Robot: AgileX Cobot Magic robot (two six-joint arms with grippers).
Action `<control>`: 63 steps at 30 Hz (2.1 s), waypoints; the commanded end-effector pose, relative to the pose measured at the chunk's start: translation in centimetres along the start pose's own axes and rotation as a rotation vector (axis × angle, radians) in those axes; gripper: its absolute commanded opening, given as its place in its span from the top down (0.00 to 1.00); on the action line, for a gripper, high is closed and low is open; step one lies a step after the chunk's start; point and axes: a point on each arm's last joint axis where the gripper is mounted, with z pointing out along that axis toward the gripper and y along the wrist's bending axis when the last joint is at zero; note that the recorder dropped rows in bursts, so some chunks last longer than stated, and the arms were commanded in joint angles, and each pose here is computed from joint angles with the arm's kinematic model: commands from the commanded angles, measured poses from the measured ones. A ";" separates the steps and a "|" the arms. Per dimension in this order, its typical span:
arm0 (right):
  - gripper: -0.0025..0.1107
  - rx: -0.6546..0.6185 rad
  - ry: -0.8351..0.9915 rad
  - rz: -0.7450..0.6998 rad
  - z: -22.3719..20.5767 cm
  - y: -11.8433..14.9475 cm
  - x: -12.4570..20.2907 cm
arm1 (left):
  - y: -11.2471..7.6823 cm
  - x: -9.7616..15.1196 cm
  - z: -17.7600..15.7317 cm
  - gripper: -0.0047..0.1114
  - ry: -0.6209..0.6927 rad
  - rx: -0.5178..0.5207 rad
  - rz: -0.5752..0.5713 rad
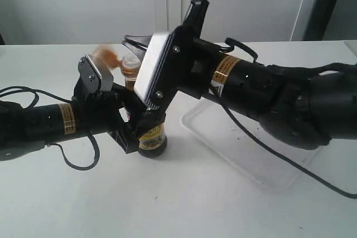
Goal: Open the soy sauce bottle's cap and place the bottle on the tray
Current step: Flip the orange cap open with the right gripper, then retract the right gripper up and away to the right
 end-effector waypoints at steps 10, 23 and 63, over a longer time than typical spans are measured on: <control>0.98 0.215 0.021 0.340 -1.4 -3.5 -1.6 | -0.3 0.4 0.0 0.96 0.033 0.008 0.000; 0.98 0.109 0.595 0.576 -2.8 -4.5 4.0 | -0.2 0.4 0.0 0.96 0.030 0.000 -0.006; 0.98 0.282 1.165 0.819 -13.4 -13.1 12.6 | -1.3 -9.9 2.5 0.96 -0.123 -0.039 0.016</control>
